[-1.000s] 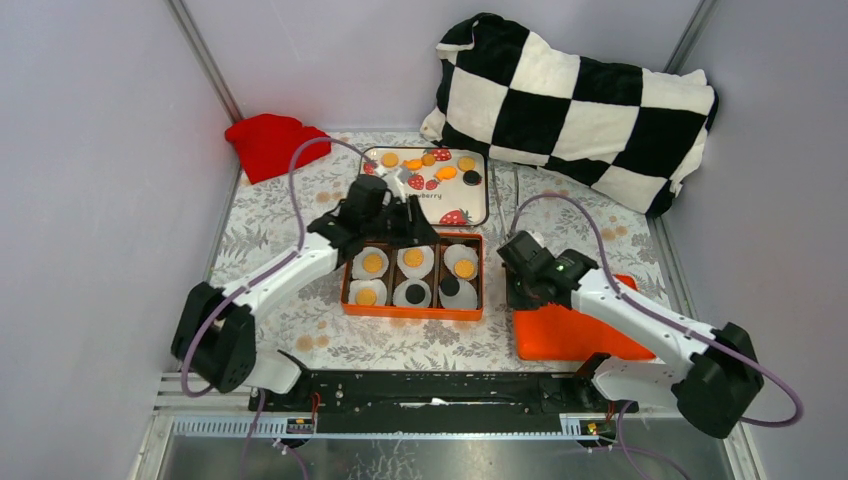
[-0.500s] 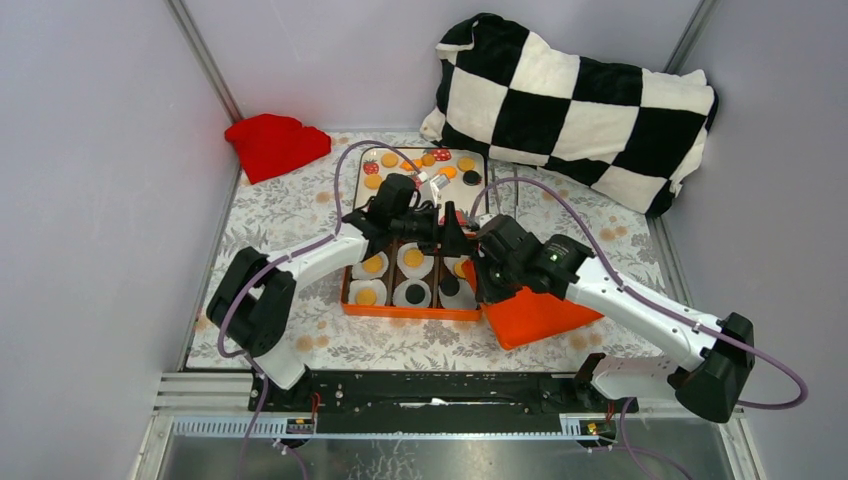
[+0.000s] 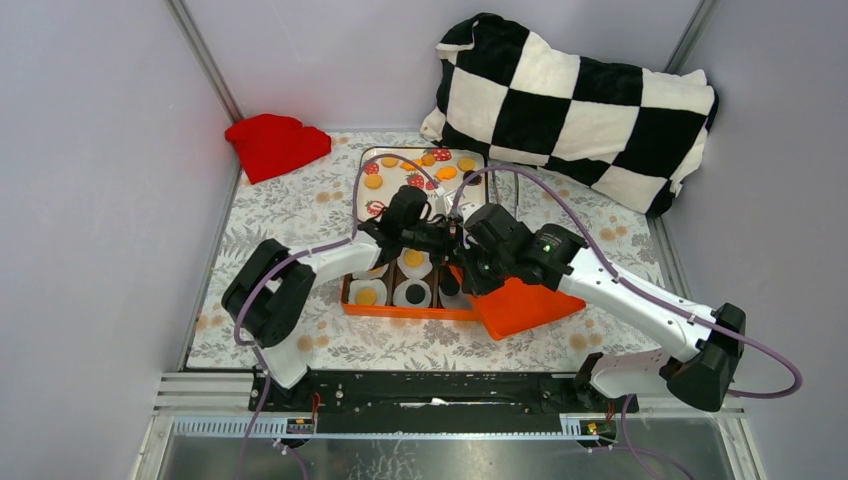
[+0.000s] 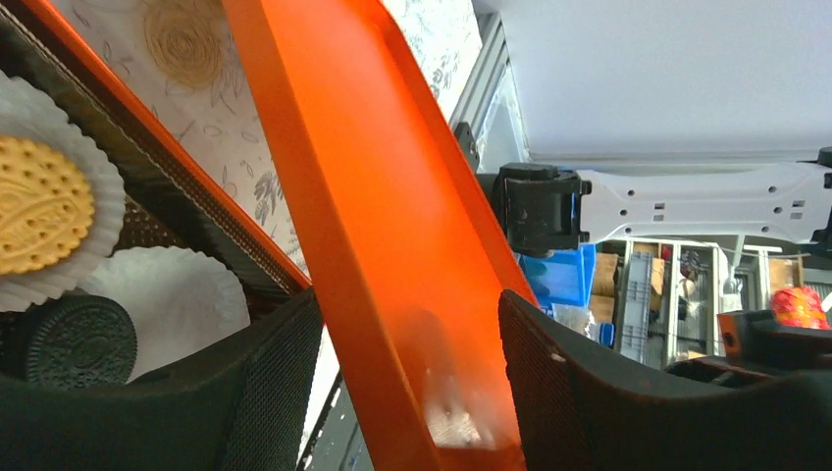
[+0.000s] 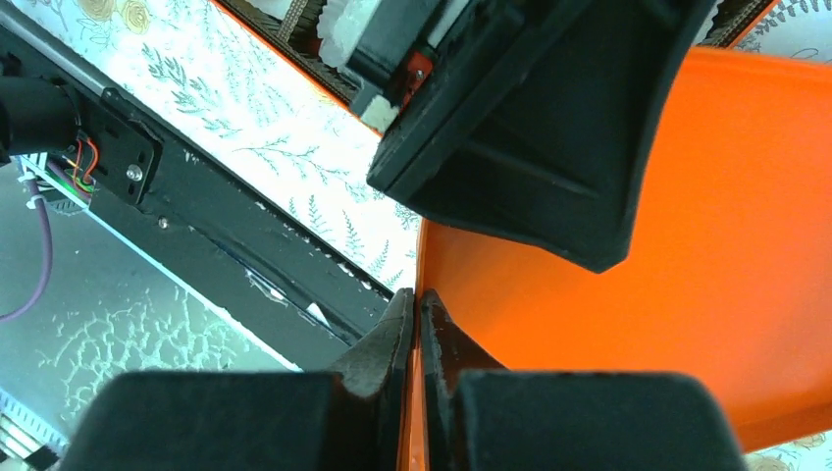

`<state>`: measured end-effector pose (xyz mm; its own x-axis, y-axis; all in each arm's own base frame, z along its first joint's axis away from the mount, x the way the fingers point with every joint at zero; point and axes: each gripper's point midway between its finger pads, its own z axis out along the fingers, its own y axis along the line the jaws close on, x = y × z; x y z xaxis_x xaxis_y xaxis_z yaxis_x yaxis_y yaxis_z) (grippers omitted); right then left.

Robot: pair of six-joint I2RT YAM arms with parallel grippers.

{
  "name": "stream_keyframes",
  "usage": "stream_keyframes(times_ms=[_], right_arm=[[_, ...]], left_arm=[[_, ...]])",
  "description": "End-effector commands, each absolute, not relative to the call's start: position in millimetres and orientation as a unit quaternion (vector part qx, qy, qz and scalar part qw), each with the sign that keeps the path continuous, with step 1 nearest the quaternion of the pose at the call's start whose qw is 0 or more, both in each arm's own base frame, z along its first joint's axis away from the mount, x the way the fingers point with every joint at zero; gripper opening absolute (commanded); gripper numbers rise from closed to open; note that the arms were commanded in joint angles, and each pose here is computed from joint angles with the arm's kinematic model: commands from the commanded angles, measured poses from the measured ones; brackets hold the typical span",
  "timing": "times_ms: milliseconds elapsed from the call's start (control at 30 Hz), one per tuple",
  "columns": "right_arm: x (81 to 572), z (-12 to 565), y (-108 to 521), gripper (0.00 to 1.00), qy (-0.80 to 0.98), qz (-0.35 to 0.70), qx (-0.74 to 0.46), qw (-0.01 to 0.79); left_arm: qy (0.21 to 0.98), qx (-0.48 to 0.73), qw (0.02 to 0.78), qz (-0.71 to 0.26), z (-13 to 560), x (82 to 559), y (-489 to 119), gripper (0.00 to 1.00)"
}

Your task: Pack the cookies

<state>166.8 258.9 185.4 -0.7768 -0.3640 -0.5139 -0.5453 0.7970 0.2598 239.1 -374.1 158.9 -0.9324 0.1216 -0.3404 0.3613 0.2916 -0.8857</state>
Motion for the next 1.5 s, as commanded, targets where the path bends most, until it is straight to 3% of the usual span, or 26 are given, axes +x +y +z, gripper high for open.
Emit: stream_keyframes(times_ms=[0, 233, 333, 533, 700, 833, 967, 1233, 1467], right_arm=[[173.1, 213.4, 274.9, 0.05, 0.900, 0.226, -0.269, 0.259], [177.2, 206.0, 269.3, 0.06, 0.904, 0.205, -0.268, 0.263], [182.6, 208.6, 263.0, 0.21, 0.905, 0.187, -0.259, 0.279], [187.2, 231.3, 248.8, 0.50, 0.899, 0.145, -0.256, 0.325], [179.2, 224.9, 238.2, 0.63, 0.899, 0.028, -0.283, 0.332], [169.9, 203.3, 240.4, 0.63, 0.891, -0.073, -0.303, 0.332], [168.2, 182.0, 248.9, 0.61, 0.888, -0.097, -0.304, 0.330], [185.9, 167.6, 228.9, 0.51, 0.871, -0.197, -0.269, 0.362], [194.8, 147.3, 206.2, 0.51, 0.838, -0.317, -0.248, 0.369]], left_arm=[[0.783, 0.168, 0.080, -0.593, 148.6, 222.7, -382.6, 0.67], [0.785, 0.168, 0.069, -0.592, 142.5, 220.8, -383.5, 0.17], [0.791, 0.165, 0.072, -0.585, 142.5, 223.3, -383.3, 0.07], [0.805, 0.156, 0.073, -0.567, 139.1, 227.9, -382.8, 0.04], [0.820, 0.143, 0.080, -0.548, 147.0, 246.2, -390.4, 0.03], [0.831, 0.135, 0.088, -0.532, 164.1, 265.0, -397.6, 0.03], [0.834, 0.133, 0.097, -0.527, 185.4, 278.9, -399.0, 0.03], [0.843, 0.134, 0.105, -0.511, 196.7, 278.9, -392.0, 0.04], [0.844, 0.132, 0.100, -0.509, 197.4, 272.2, -386.7, 0.04]])
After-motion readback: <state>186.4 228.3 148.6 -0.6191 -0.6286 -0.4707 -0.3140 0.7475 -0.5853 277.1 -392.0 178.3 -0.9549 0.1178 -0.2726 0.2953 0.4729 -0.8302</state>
